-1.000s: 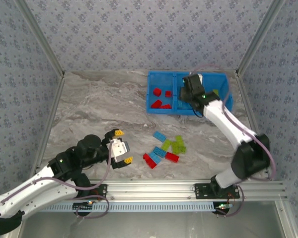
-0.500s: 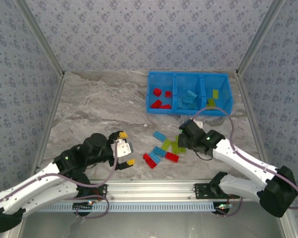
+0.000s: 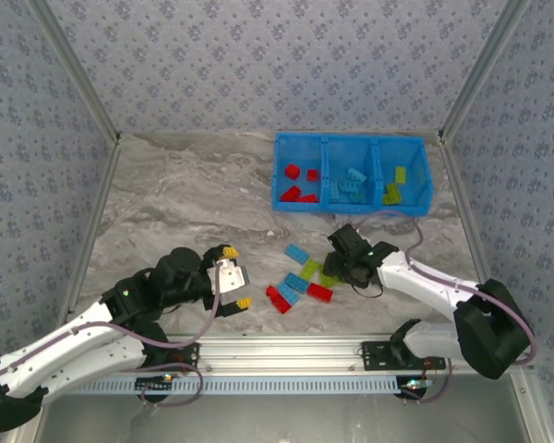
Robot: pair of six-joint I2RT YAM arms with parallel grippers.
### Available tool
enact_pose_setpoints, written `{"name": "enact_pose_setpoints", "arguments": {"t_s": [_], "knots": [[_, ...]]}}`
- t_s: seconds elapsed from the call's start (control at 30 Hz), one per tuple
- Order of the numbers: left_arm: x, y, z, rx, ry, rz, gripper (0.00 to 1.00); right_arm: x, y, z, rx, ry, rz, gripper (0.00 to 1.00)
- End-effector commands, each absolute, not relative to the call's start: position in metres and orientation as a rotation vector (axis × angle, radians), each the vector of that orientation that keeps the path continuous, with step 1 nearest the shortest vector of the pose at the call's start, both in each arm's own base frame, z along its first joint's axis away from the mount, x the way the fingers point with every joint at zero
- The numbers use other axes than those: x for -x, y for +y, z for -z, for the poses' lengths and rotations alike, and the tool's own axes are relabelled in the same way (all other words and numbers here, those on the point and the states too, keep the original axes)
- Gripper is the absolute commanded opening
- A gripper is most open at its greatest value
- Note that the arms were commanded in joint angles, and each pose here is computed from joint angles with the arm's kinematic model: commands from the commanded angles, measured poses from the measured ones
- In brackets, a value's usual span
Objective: Sort the legos into containers by color
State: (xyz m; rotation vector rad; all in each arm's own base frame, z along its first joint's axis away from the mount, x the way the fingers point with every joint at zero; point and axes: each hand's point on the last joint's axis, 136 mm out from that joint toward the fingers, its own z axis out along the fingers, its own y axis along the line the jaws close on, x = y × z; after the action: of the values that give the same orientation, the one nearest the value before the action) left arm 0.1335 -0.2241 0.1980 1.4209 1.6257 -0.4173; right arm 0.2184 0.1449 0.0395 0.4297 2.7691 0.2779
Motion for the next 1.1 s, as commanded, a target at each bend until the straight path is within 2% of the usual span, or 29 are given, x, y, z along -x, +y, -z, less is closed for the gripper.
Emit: {"name": "enact_pose_setpoints", "arguments": {"t_s": [0.0,0.07,0.23,0.4,0.57,0.67,0.8,0.9,1.07], "knots": [[-0.132,-0.224,-0.201,-1.421,1.605,0.428,0.99,-0.211,0.137,-0.027,-0.498,2.79,-0.234,0.54],[-0.132,-0.224,-0.201,-1.422,1.605,0.428,0.99,-0.208,0.135,-0.022,-0.506,2.806,-0.213,0.49],[-0.132,-0.224,-0.201,-1.422,1.605,0.43,0.99,-0.202,0.129,-0.017,-0.506,2.826,-0.158,0.46],[-0.133,-0.224,-0.202,-1.419,1.605,0.428,0.99,-0.201,0.126,-0.02,-0.504,2.815,-0.134,0.35],[-0.132,-0.224,-0.201,-1.421,1.605,0.431,0.99,-0.21,0.111,-0.058,-0.516,2.684,-0.106,0.3],[-0.131,-0.225,-0.205,-1.415,1.591,0.446,0.99,-0.226,0.09,-0.104,-0.508,2.524,-0.072,0.3],[-0.138,-0.227,-0.219,-1.299,1.589,0.48,0.99,-0.266,0.052,-0.166,-0.541,2.324,-0.044,0.3],[-0.146,-0.224,-0.233,-1.191,1.584,0.485,0.99,-0.314,0.016,-0.19,-0.638,2.225,-0.084,0.3],[-0.155,-0.212,-0.264,-1.016,1.508,0.499,0.99,-0.4,-0.017,-0.176,-0.711,2.273,-0.07,0.28]]}}
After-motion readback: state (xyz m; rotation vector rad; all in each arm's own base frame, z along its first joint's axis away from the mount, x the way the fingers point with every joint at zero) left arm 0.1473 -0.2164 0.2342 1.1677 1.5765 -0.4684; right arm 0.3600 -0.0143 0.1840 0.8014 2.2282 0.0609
